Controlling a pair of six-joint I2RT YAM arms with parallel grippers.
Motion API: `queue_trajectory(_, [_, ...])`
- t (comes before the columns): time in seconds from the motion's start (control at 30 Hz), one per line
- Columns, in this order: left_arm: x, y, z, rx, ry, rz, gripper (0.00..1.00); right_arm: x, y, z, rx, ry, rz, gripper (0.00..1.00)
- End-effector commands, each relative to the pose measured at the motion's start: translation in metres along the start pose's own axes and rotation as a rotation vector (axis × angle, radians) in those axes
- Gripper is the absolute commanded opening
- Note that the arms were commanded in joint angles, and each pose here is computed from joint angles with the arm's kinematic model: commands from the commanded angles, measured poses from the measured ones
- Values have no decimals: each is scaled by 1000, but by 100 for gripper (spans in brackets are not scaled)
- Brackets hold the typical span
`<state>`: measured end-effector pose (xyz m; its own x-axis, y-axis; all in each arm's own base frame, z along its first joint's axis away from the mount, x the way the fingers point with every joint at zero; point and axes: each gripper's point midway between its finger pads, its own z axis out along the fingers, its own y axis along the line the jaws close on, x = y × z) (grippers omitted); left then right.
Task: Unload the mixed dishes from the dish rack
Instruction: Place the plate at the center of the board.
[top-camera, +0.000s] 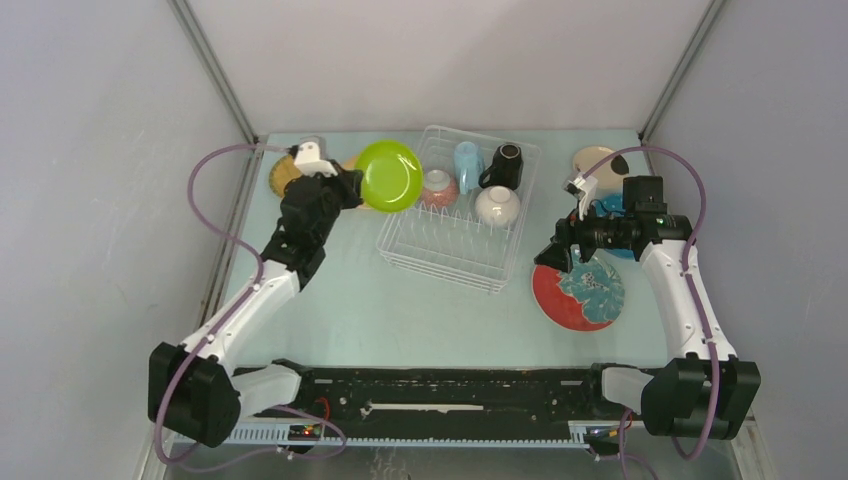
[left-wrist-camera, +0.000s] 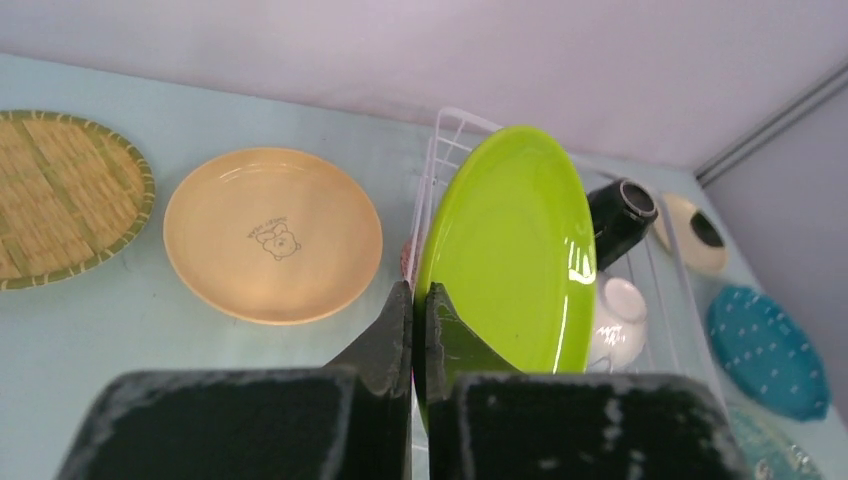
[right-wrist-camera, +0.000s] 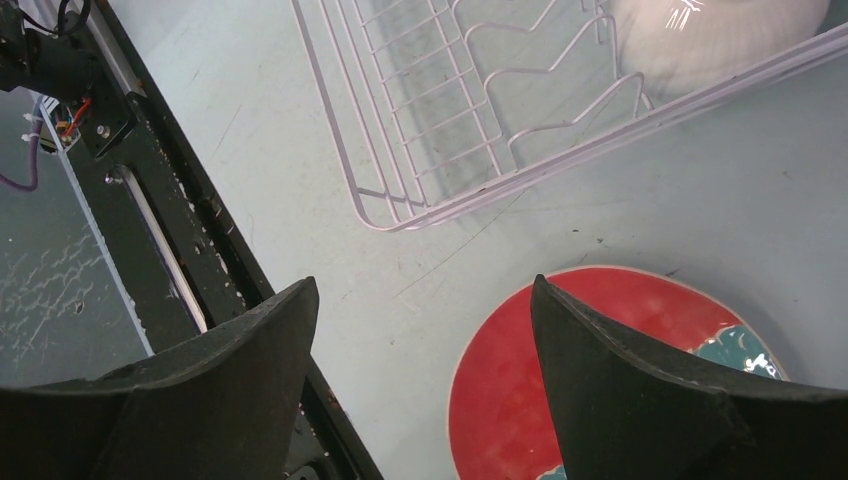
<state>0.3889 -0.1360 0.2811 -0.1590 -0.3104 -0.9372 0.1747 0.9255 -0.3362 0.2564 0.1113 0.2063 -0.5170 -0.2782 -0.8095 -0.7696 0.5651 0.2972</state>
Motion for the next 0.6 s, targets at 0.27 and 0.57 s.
queue_trajectory(0.27, [6,87,-2,-26,-123,-606,0,-1,2,3,-15,0,-15,86])
queue_trajectory(0.57, [89,212,-11,-452,-109,-898,0,2,0,6,-16,5,-6,86])
